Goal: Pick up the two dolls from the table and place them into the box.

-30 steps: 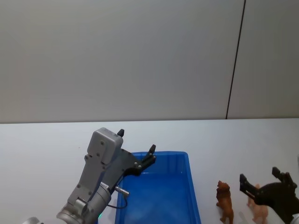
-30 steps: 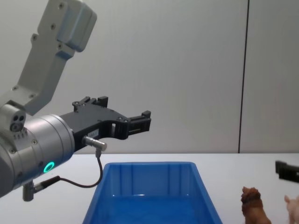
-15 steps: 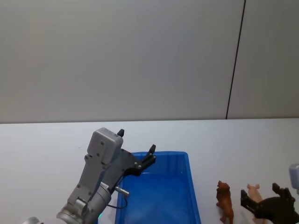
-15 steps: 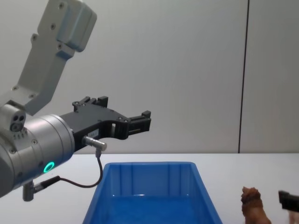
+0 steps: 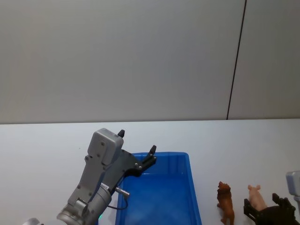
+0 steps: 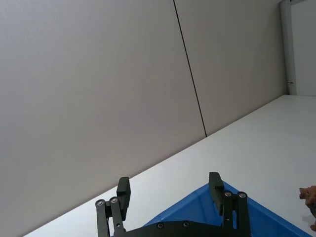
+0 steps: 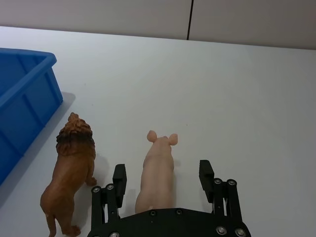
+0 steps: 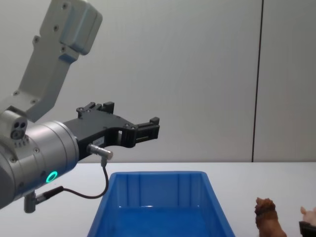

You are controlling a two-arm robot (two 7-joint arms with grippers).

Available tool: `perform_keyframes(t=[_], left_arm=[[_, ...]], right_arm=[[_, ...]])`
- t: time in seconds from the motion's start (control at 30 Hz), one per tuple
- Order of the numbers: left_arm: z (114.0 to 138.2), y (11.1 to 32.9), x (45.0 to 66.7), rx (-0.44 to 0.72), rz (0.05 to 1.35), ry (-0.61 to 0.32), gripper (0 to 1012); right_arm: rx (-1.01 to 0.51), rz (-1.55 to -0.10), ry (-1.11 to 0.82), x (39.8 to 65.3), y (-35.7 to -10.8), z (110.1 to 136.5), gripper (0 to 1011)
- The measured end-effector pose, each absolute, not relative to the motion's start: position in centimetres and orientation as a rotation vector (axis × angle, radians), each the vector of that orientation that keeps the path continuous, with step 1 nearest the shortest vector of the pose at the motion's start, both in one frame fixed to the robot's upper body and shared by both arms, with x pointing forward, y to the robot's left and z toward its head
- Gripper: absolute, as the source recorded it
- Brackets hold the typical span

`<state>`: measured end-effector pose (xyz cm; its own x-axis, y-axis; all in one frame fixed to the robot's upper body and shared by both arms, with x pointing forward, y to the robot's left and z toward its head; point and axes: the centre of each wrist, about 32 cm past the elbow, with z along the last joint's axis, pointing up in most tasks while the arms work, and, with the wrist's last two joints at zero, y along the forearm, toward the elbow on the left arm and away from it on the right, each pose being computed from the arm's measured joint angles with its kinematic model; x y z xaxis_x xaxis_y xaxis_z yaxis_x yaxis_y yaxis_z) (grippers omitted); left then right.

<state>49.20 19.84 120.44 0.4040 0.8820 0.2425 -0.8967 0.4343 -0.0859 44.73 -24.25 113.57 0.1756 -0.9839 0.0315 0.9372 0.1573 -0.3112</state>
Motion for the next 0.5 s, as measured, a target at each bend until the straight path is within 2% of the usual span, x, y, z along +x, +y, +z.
perform_keyframes(t=[0.27, 0.37, 0.5], left_arm=[[120.44, 19.84, 49.20, 0.061, 1.124, -0.268, 1001], [120.44, 19.84, 49.20, 0.061, 1.124, -0.268, 1002], [120.44, 19.84, 49.20, 0.061, 1.124, -0.268, 1001]], right_arm=[[-0.290, -1.384, 0.211, 44.85, -24.21, 113.21, 729], [-0.289, -1.381, 0.214, 44.86, -24.18, 113.14, 601], [-0.285, -1.379, 0.215, 44.85, -24.16, 113.12, 503]])
